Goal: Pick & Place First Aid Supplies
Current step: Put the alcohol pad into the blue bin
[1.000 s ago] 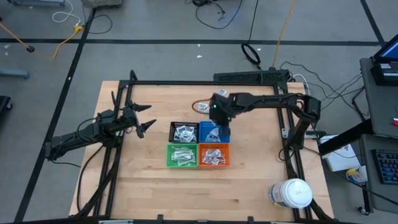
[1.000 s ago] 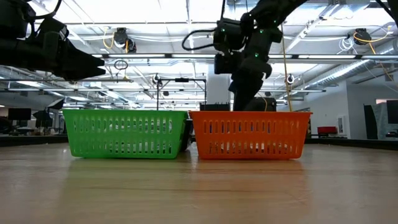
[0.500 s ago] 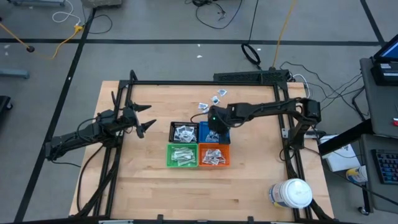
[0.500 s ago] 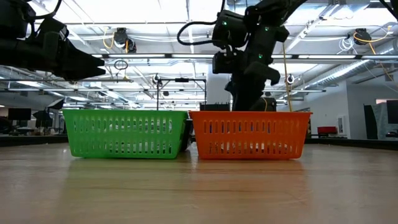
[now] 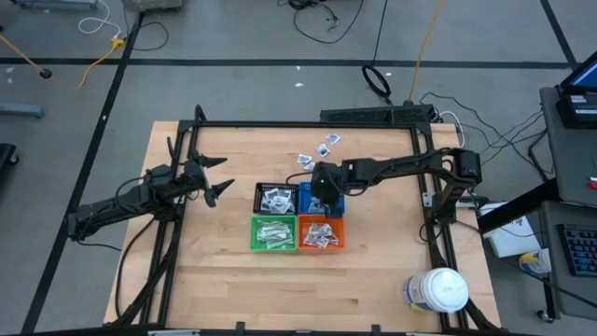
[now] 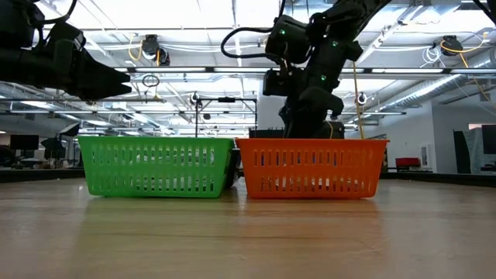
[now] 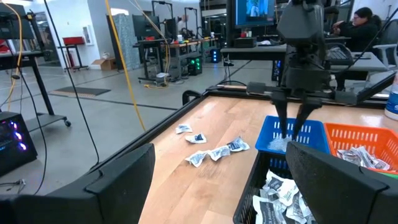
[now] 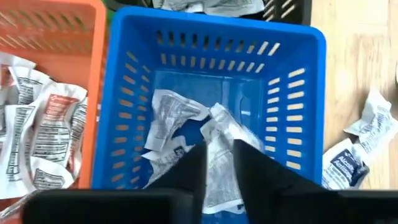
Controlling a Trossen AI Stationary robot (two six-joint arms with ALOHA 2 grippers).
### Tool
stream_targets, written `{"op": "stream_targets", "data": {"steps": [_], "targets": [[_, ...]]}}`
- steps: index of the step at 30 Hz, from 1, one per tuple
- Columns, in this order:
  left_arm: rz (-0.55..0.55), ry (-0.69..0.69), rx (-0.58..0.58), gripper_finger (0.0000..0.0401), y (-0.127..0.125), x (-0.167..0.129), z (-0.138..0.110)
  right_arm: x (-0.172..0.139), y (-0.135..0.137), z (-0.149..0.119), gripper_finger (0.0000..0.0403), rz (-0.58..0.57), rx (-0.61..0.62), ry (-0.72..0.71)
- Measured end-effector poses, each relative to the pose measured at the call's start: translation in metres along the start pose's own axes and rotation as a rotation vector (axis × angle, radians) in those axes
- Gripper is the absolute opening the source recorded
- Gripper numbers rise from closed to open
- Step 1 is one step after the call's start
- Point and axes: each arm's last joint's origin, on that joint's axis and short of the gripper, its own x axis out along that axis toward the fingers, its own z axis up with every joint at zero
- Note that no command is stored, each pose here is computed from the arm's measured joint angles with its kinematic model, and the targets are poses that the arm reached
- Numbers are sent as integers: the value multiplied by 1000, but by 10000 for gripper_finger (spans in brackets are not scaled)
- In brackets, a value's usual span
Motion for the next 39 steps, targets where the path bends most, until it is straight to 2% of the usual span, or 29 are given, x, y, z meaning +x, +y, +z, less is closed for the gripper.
{"op": "stream_targets", "data": {"steps": [5,9,15,17,22,31,39], "targets": [[0,1,0,365,0,0,0,0,0,0,138,2,4,8],[0,1,0,365,0,0,0,-15,-6,5,175,-7,40,-4],[0,0,0,365,0,0,0,-32,-20,8,183,-21,77,-17],[0,1,0,365,0,0,0,-38,-25,14,180,-7,86,-66],[1,-3,0,365,0,0,0,-44,-37,10,177,8,115,-81],[0,1,0,365,0,0,0,-52,-84,9,177,-313,182,-163],[0,1,0,365,0,0,0,-63,-131,-7,177,-419,291,-198]]}}
